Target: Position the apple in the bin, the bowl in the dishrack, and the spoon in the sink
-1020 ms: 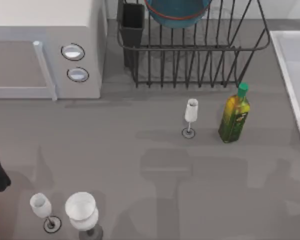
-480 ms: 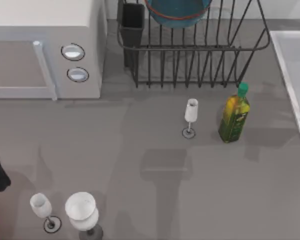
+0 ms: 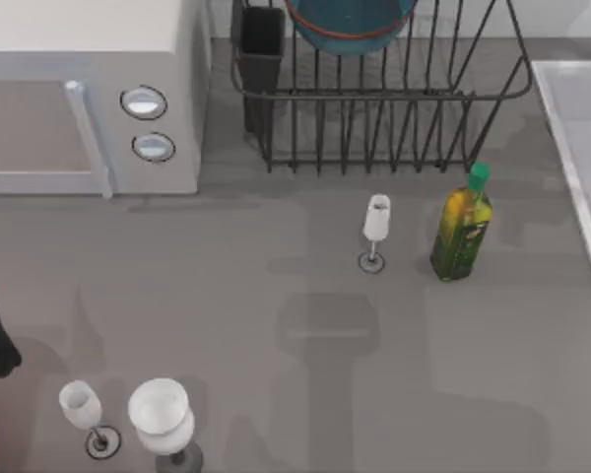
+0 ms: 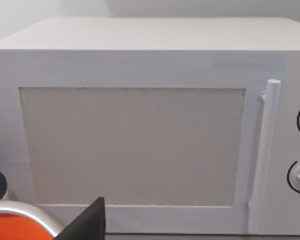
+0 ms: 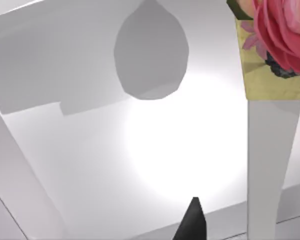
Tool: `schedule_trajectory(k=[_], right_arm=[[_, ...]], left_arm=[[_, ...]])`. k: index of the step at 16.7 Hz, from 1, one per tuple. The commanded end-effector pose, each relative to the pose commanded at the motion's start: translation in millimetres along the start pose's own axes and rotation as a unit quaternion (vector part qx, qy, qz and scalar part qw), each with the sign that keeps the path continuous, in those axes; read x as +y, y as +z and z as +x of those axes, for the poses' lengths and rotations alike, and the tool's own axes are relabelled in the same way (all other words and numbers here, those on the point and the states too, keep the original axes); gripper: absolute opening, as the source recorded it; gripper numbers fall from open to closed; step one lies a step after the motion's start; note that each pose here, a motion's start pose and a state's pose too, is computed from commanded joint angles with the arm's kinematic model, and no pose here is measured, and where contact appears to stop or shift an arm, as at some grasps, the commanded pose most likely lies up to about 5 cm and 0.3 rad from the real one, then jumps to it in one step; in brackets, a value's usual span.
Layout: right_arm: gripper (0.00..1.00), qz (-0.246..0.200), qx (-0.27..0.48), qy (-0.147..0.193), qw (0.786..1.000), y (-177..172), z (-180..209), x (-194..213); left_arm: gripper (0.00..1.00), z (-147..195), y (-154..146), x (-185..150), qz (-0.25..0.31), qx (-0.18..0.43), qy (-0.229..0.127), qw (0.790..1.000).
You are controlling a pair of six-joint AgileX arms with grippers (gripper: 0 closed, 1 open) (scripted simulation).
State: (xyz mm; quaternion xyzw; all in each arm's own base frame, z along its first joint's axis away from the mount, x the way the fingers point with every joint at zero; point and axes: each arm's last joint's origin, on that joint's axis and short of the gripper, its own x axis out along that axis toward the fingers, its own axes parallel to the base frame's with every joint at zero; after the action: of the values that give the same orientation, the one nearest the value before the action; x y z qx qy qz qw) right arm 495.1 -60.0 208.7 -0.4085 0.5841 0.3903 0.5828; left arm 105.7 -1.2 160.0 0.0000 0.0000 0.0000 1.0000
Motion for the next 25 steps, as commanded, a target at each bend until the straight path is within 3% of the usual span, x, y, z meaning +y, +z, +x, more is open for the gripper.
schedule_trajectory(k=[25], right_arm=[[0.0,0.009,-0.005,0.006,1.0,-1.4,54.7,-3.9]], left_arm=[[1.0,0.0,0.0,0.0,0.0,0.0,0.0,1.0]])
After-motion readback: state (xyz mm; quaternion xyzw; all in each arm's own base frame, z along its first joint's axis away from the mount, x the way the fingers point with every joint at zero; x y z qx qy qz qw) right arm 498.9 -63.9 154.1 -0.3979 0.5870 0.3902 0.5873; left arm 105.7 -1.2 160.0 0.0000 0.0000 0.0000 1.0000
